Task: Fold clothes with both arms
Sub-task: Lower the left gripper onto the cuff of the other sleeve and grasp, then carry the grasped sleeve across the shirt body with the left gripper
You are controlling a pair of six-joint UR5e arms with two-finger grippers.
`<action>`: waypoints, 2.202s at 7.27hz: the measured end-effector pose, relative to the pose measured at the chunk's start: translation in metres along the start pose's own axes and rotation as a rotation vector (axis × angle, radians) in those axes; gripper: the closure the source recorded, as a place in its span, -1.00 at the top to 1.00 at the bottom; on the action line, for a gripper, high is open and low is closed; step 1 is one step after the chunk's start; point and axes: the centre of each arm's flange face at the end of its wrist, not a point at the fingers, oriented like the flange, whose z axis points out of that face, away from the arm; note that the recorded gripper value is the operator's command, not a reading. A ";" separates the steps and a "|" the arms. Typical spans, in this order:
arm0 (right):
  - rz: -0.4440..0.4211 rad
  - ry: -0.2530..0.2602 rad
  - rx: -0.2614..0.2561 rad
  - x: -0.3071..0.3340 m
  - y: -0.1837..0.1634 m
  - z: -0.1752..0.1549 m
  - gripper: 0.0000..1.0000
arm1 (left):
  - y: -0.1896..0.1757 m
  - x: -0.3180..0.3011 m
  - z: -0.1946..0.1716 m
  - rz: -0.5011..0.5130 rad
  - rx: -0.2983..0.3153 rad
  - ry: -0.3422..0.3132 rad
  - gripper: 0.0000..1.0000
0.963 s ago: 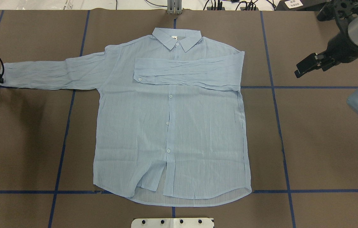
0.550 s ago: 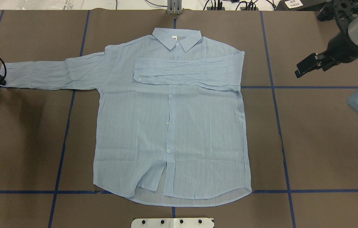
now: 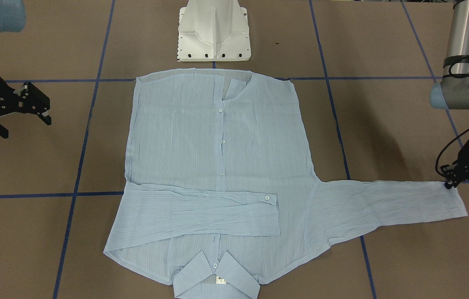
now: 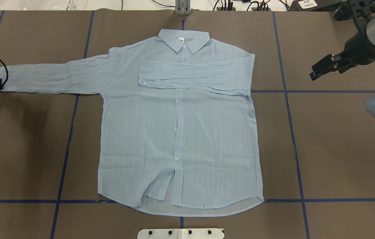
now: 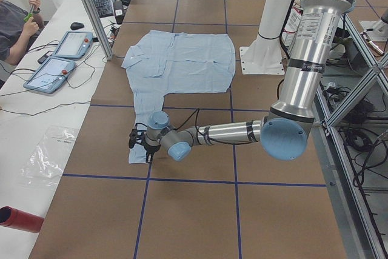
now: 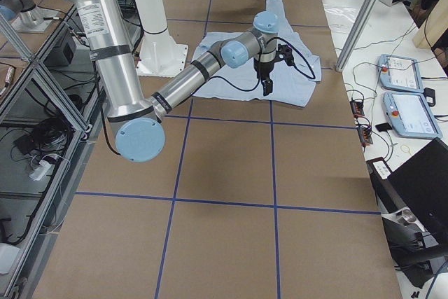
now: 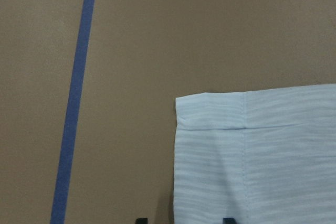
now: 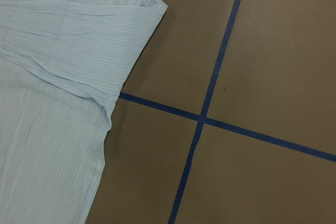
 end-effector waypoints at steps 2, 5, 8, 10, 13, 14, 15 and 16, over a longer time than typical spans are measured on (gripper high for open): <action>0.003 0.000 0.000 0.001 0.000 0.000 1.00 | -0.005 0.008 -0.009 0.011 0.017 0.013 -1.00; 0.022 0.008 -0.014 0.014 0.010 0.003 1.00 | -0.032 0.068 -0.065 0.029 0.062 0.055 -1.00; 0.074 0.047 -0.064 0.049 0.041 0.021 1.00 | -0.090 0.201 -0.151 -0.134 0.107 0.141 -1.00; 0.103 0.072 -0.103 0.074 0.065 0.034 1.00 | -0.094 0.351 -0.181 -0.276 0.040 0.241 -1.00; 0.118 0.105 -0.117 0.090 0.077 0.041 1.00 | -0.064 0.555 -0.258 -0.479 -0.084 0.468 -1.00; 0.120 0.108 -0.118 0.092 0.077 0.042 1.00 | -0.054 0.595 -0.280 -0.519 -0.120 0.518 -1.00; 0.121 0.110 -0.119 0.093 0.077 0.043 1.00 | -0.044 0.616 -0.287 -0.534 -0.147 0.543 -1.00; 0.122 0.110 -0.119 0.093 0.077 0.043 1.00 | -0.035 0.626 -0.282 -0.537 -0.165 0.546 -1.00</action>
